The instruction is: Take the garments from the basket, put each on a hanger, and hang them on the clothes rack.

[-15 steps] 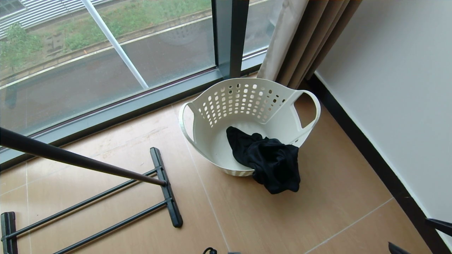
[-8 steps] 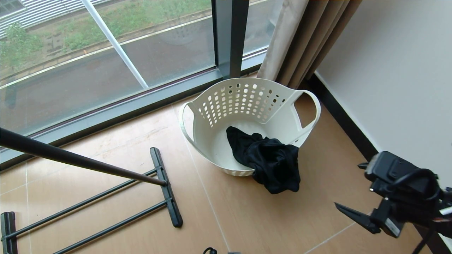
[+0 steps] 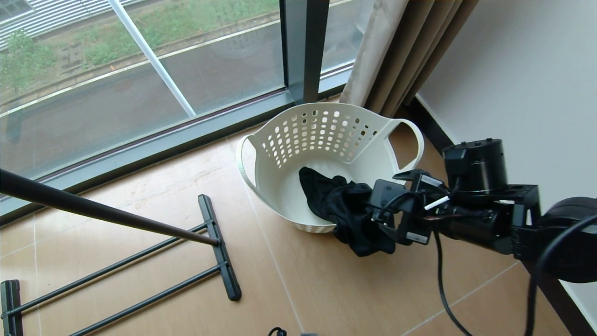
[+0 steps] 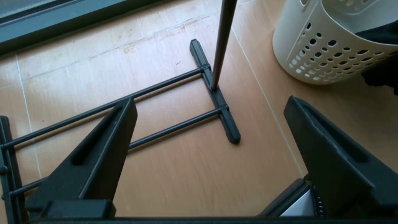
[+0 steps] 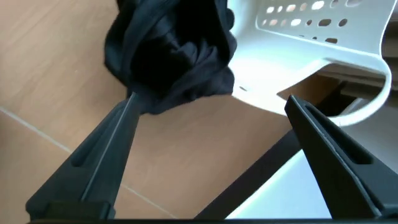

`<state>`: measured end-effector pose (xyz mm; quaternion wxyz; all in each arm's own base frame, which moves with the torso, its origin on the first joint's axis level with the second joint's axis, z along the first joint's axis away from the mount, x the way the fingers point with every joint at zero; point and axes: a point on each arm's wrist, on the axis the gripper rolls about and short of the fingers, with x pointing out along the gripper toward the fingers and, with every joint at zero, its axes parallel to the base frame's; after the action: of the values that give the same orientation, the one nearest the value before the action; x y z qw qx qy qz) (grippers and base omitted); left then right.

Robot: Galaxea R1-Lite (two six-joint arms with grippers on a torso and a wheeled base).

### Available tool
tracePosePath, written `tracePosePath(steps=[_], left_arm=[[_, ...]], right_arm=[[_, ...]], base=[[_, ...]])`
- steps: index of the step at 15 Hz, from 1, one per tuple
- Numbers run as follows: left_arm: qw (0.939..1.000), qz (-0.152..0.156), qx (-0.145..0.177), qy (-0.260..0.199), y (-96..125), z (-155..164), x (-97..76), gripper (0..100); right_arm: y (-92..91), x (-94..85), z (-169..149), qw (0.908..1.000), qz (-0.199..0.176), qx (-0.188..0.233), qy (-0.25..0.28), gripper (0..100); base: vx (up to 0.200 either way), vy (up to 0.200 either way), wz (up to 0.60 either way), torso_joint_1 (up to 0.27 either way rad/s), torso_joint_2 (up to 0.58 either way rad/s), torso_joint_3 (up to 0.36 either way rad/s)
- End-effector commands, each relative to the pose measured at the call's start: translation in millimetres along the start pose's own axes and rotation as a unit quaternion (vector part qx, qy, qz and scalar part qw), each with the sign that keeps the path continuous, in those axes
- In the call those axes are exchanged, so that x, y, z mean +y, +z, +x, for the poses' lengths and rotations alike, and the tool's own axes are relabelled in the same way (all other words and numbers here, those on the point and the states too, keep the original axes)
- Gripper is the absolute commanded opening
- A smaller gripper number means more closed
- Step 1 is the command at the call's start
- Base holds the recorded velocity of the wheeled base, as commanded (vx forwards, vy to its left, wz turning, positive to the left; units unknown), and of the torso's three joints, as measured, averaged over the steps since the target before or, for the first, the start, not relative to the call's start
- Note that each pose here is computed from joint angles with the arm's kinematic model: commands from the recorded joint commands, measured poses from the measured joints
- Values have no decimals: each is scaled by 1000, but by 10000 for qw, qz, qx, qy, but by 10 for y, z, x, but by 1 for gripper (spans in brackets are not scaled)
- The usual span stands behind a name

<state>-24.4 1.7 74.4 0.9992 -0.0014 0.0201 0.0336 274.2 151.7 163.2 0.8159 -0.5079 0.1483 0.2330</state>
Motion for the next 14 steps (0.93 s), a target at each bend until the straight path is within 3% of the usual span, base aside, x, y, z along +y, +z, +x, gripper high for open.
tracePosePath(steps=[1,2,7,14], left_arm=[[10000,-1,5,1,1,1,0,100],[10000,-9,5,-6,1,1,0,100],[10000,-9,5,-6,1,1,0,100],[10000,-9,5,9,1,1,0,100]], right_arm=[[-23,266,416,9995,165,221,120,100],[10,264,484,9991,216,317,-194,100],[89,175,631,9965,279,521,-583,100],[176,113,949,9950,335,542,-766,100]], base=[[0,0,0,0,0,0],[0,0,0,0,0,0],[0,0,0,0,0,0],[0,0,0,0,0,0]])
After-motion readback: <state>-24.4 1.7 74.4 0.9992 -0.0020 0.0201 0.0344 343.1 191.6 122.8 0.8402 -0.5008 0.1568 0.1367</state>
